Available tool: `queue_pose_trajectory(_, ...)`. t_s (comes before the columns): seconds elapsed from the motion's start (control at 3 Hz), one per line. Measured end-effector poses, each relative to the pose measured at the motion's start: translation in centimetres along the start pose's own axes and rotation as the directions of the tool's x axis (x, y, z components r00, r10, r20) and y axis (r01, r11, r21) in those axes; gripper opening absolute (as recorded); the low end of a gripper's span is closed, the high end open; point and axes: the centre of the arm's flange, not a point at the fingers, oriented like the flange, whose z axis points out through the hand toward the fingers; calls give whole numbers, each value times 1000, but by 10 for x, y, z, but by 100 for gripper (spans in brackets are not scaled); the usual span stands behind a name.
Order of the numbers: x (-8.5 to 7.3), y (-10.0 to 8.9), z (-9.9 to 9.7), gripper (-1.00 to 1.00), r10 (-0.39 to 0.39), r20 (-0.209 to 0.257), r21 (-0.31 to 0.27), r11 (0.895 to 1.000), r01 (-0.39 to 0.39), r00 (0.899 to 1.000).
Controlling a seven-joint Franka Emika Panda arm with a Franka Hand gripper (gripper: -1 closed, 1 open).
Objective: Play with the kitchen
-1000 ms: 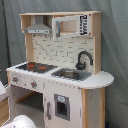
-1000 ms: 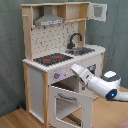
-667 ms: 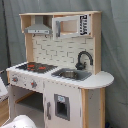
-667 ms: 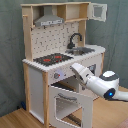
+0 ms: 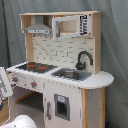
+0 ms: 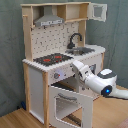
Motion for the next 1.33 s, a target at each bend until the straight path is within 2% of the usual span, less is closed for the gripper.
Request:
queue_pose_trajectory(0.33, -4, -5, 13, 100, 71, -11, 21, 997, -71, 997)
queue_pose_trajectory(0.67, -5, -15, 15, 100, 146, -32, 58, 988, -145, 989)
queue_pose_trajectory(1.0, -1, -26, 12, 100, 219, -60, 107, 972, -212, 974)
queue_pose_trajectory(1.33, 0, -33, 24, 100, 229, -89, 155, 965, -213, 969)
